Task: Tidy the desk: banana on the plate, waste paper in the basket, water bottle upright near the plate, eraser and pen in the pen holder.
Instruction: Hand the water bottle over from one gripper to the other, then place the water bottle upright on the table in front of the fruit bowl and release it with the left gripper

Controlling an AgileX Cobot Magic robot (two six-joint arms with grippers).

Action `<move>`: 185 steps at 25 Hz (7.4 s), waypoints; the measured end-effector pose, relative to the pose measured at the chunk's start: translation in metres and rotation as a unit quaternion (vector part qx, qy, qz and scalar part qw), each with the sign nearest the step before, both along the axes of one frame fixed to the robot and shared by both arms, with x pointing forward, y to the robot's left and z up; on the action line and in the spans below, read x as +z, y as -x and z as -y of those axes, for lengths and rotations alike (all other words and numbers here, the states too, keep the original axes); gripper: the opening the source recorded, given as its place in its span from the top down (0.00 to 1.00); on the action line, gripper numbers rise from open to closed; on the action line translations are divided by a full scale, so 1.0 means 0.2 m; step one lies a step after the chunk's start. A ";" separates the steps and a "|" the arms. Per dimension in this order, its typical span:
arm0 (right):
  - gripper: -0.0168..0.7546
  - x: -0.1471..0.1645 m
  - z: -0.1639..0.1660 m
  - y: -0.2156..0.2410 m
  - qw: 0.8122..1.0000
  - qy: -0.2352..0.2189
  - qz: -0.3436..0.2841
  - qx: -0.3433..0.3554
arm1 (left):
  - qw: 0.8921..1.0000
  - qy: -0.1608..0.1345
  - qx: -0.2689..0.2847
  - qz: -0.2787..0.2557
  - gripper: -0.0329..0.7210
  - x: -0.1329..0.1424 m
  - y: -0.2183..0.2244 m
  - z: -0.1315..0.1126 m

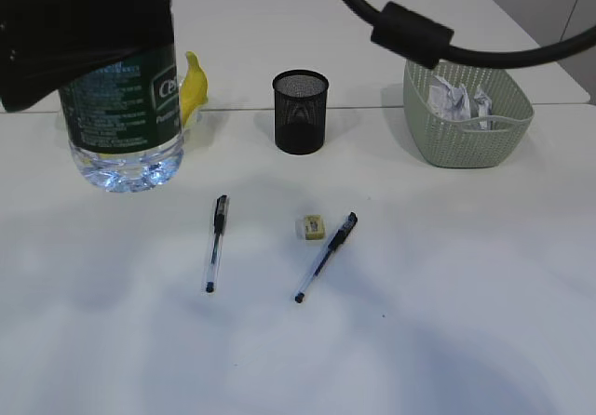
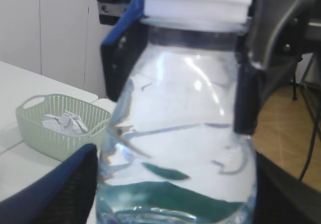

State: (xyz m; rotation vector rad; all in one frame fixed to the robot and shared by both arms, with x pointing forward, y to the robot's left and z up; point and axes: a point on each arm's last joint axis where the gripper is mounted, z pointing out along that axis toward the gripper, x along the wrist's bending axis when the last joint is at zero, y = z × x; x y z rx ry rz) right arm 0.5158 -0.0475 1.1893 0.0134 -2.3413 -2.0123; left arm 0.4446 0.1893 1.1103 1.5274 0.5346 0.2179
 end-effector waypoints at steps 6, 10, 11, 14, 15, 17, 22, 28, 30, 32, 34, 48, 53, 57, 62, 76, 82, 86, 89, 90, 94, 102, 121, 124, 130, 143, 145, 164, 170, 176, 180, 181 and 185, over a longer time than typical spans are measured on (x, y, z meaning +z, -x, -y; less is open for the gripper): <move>0.58 0.00 0.00 0.00 1.000 -0.001 0.001 -0.001 | 1.000 0.001 -0.001 0.000 0.17 0.00 0.00 0.00; 0.58 0.00 0.00 0.00 1.000 -0.001 0.001 -0.002 | 1.000 0.003 -0.003 0.000 0.24 0.00 0.00 0.00; 0.58 0.00 0.00 0.00 1.000 -0.001 0.001 -0.003 | 1.000 0.003 -0.003 0.000 0.27 0.00 0.00 0.00; 0.58 0.00 0.00 0.00 1.000 -0.002 0.001 -0.003 | 1.000 0.003 -0.003 0.000 0.33 0.00 0.00 0.00; 0.58 0.00 0.00 0.00 1.000 -0.002 0.001 -0.003 | 1.000 0.003 -0.003 0.000 0.34 0.00 0.00 0.00; 0.58 0.00 0.00 0.00 1.000 -0.002 0.001 -0.003 | 1.000 0.003 -0.003 0.000 0.36 0.00 0.00 0.00; 0.58 0.00 0.00 0.00 1.000 -0.002 0.001 -0.003 | 1.000 0.002 -0.003 0.002 0.36 0.00 0.00 0.00; 0.58 0.00 0.00 0.00 1.000 -0.002 0.001 -0.003 | 1.000 0.001 -0.003 0.004 0.37 0.00 0.00 0.00; 0.58 0.00 0.00 0.00 1.000 -0.001 0.001 -0.003 | 1.000 0.001 -0.003 0.004 0.37 0.00 0.00 0.00; 0.57 0.00 0.00 0.00 1.000 0.000 0.002 -0.003 | 1.000 0.001 -0.003 0.005 0.37 0.00 0.00 0.00; 0.57 0.00 0.00 0.00 1.000 0.001 0.002 -0.003 | 1.000 0.000 -0.004 0.005 0.37 0.00 0.00 0.00; 0.46 0.00 0.00 0.00 1.000 0.003 0.004 -0.003 | 1.000 -0.008 -0.003 0.012 0.38 0.00 0.00 0.00; 0.38 0.00 0.00 0.00 1.000 0.004 0.006 -0.001 | 1.000 -0.018 0.001 0.010 0.38 -0.02 0.00 0.00; 0.33 0.01 0.01 0.02 1.000 0.003 0.006 0.006 | 1.000 -0.025 0.003 0.012 0.38 -0.03 0.00 0.00; 0.32 0.01 0.01 0.02 1.000 0.013 0.008 0.008 | 0.999 -0.029 0.002 0.015 0.38 -0.03 0.00 0.00; 0.32 0.03 0.29 -0.13 0.994 0.062 -0.012 -0.090 | 0.999 -0.036 0.013 0.016 0.38 -0.04 -0.01 -0.01; 0.32 -0.05 0.34 -0.15 0.979 0.151 -0.040 -0.130 | 0.998 -0.045 0.038 0.013 0.38 -0.04 -0.03 -0.02; 0.32 -0.10 0.37 -0.17 0.963 0.205 -0.061 -0.164 | 0.996 -0.055 0.068 0.008 0.38 -0.05 -0.05 -0.04; 0.34 -0.12 0.39 -0.19 0.947 0.237 -0.081 -0.203 | 0.994 -0.062 0.088 0.007 0.38 -0.06 -0.07 -0.05; 0.35 -0.13 0.40 -0.20 0.940 0.248 -0.087 -0.217 | 0.993 -0.064 0.095 0.007 0.38 -0.06 -0.07 -0.05; 0.37 -0.17 0.45 -0.23 0.912 0.289 -0.108 -0.271 | 0.990 -0.076 0.123 0.007 0.38 -0.07 -0.09 -0.07; 0.40 -0.28 0.53 -0.25 0.849 0.362 -0.152 -0.355 | 0.984 -0.091 0.155 0.009 0.38 -0.07 -0.11 -0.09; 0.42 -0.47 0.61 -0.24 0.777 0.422 -0.211 -0.417 | 0.943 -0.144 0.300 -0.017 0.38 -0.12 -0.19 -0.21; 0.42 -0.47 0.61 -0.24 0.776 0.422 -0.211 -0.417 | 0.936 -0.156 0.316 -0.017 0.38 -0.13 -0.20 -0.23; 0.42 -0.47 0.61 -0.24 0.776 0.421 -0.213 -0.419 | 0.928 -0.179 0.325 -0.028 0.38 -0.19 -0.23 -0.24; 0.42 -0.47 0.61 -0.24 0.776 0.421 -0.213 -0.419 | 0.914 -0.255 0.308 -0.065 0.38 -0.40 -0.30 -0.24; 0.42 -0.47 0.61 -0.24 0.775 0.421 -0.214 -0.419 | 0.913 -0.265 0.303 -0.071 0.38 -0.44 -0.32 -0.23; 0.42 -0.47 0.62 -0.24 0.774 0.424 -0.210 -0.420 | 0.903 -0.356 0.231 -0.075 0.38 -0.68 -0.40 -0.20; 0.42 -0.47 0.62 -0.24 0.776 0.426 -0.205 -0.417 | 0.899 -0.372 0.214 -0.089 0.38 -0.76 -0.42 -0.20; 0.42 -0.47 0.61 -0.25 0.777 0.424 -0.202 -0.418 | 0.897 -0.373 0.222 -0.077 0.38 -0.73 -0.45 -0.20; 0.42 -0.52 0.62 -0.24 0.774 0.429 -0.207 -0.416 | 0.887 -0.386 0.241 -0.078 0.38 -0.72 -0.47 -0.22; 0.42 -0.53 0.62 -0.24 0.773 0.431 -0.207 -0.416 | 0.885 -0.389 0.245 -0.078 0.38 -0.72 -0.47 -0.22; 0.42 -0.56 0.62 -0.23 0.771 0.435 -0.211 -0.415 | 0.873 -0.402 0.264 -0.083 0.38 -0.72 -0.48 -0.25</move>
